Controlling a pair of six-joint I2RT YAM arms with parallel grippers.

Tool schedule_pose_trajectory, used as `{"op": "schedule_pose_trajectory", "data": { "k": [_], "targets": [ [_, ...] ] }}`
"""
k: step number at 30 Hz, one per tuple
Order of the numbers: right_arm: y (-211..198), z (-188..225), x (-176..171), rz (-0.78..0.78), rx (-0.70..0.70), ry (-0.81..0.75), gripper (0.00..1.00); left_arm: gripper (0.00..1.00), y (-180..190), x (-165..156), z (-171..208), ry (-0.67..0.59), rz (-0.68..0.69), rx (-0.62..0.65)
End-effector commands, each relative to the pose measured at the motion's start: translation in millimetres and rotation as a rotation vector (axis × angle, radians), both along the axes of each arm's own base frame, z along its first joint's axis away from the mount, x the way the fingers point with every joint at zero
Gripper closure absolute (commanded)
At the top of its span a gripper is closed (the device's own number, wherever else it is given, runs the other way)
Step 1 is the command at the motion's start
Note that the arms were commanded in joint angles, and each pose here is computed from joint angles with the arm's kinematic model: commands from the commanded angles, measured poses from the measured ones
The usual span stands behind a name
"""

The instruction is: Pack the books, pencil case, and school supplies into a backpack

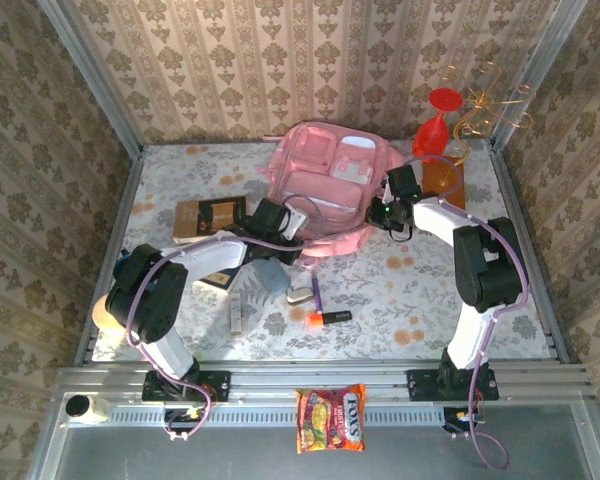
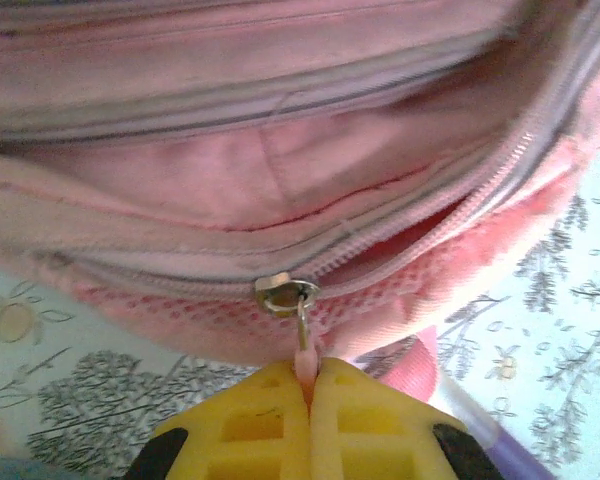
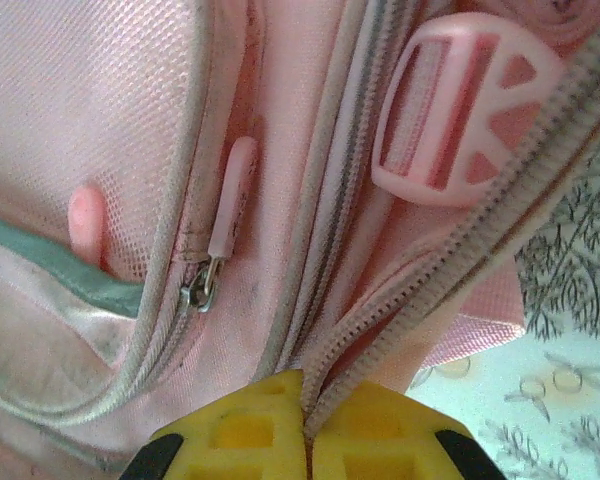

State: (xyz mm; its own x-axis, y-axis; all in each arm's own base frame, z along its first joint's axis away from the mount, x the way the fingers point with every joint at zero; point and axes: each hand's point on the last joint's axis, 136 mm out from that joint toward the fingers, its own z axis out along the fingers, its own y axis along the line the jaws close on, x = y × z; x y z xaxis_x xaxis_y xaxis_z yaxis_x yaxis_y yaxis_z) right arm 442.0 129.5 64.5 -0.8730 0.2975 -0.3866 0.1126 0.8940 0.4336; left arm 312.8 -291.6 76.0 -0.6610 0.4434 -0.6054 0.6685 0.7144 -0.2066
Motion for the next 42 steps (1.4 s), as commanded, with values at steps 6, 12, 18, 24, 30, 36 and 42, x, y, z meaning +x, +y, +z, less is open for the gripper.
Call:
{"op": "schedule_pose_trajectory", "data": {
  "k": [6, 12, 18, 24, 30, 36, 42],
  "targets": [
    [-34, 31, -23, -0.026, -0.197, -0.044, 0.53, 1.0, -33, -16, 15, 0.014, -0.09, -0.075],
    [4, 30, -66, -0.055, 0.013, -0.025, 0.23, 1.0, -32, -15, 7, 0.003, -0.095, -0.044],
    [40, 12, -66, -0.146, 0.102, -0.025, 0.14, 1.0, -34, -14, 6, 0.0, -0.111, -0.035],
    [36, -2, -48, -0.216, 0.087, -0.052, 0.35, 1.0, -29, -14, 4, -0.009, -0.105, -0.012],
    [4, -13, -50, -0.237, -0.034, -0.053, 0.78, 1.0, -8, -10, -2, -0.097, -0.084, 0.078],
    [-29, -4, -47, -0.242, -0.051, -0.068, 0.94, 1.0, 14, 1, -7, -0.165, -0.016, 0.187],
    [-44, 14, -34, -0.151, -0.141, -0.083, 0.94, 1.0, 13, 3, -6, -0.16, -0.014, 0.195]
  ]
}}
